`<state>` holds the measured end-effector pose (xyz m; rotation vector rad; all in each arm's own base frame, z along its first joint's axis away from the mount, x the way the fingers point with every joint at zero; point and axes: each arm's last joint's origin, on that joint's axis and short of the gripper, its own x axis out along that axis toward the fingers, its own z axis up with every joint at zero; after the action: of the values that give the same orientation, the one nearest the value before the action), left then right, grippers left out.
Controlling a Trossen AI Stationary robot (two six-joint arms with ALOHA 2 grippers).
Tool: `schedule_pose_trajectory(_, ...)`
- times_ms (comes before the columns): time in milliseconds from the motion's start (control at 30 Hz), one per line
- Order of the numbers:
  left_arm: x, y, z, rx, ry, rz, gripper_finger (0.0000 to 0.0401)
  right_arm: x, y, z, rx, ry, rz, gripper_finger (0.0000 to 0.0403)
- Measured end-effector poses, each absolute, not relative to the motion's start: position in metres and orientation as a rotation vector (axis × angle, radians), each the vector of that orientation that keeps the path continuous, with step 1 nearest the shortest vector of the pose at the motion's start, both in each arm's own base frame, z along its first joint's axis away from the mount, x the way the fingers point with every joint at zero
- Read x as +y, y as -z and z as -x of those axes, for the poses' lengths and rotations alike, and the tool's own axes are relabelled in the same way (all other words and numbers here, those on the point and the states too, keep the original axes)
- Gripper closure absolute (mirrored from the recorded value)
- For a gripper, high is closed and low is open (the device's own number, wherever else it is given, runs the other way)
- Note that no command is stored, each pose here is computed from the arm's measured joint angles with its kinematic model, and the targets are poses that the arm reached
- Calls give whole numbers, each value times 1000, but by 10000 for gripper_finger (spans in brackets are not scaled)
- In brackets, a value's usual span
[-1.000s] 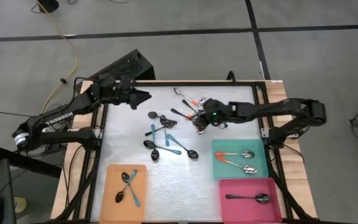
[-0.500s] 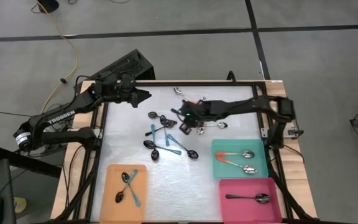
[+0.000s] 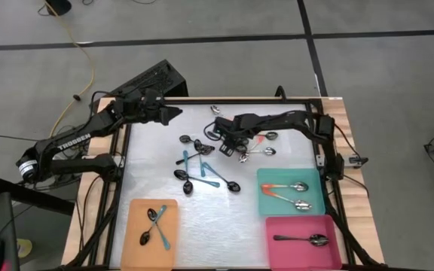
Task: Sort silverware by color (type)
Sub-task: Put the black spoon into the pink bin
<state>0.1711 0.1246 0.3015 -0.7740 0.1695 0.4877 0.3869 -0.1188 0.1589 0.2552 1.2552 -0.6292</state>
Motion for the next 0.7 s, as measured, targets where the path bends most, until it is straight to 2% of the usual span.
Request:
schedule_pose_trajectory(400, 127, -300, -172, 167, -530, 770, 238, -120, -134, -386, 1326, 604, -296, 203)
schedule_pose_trajectory(533, 126, -300, -172, 166, -531, 770, 238, -117, -134, -386, 1333, 615, -294, 253)
schedule_pose_trajectory(700, 127, -300, -172, 166, -537, 768, 238, -113, -133, -385, 1344, 628, -304, 351)
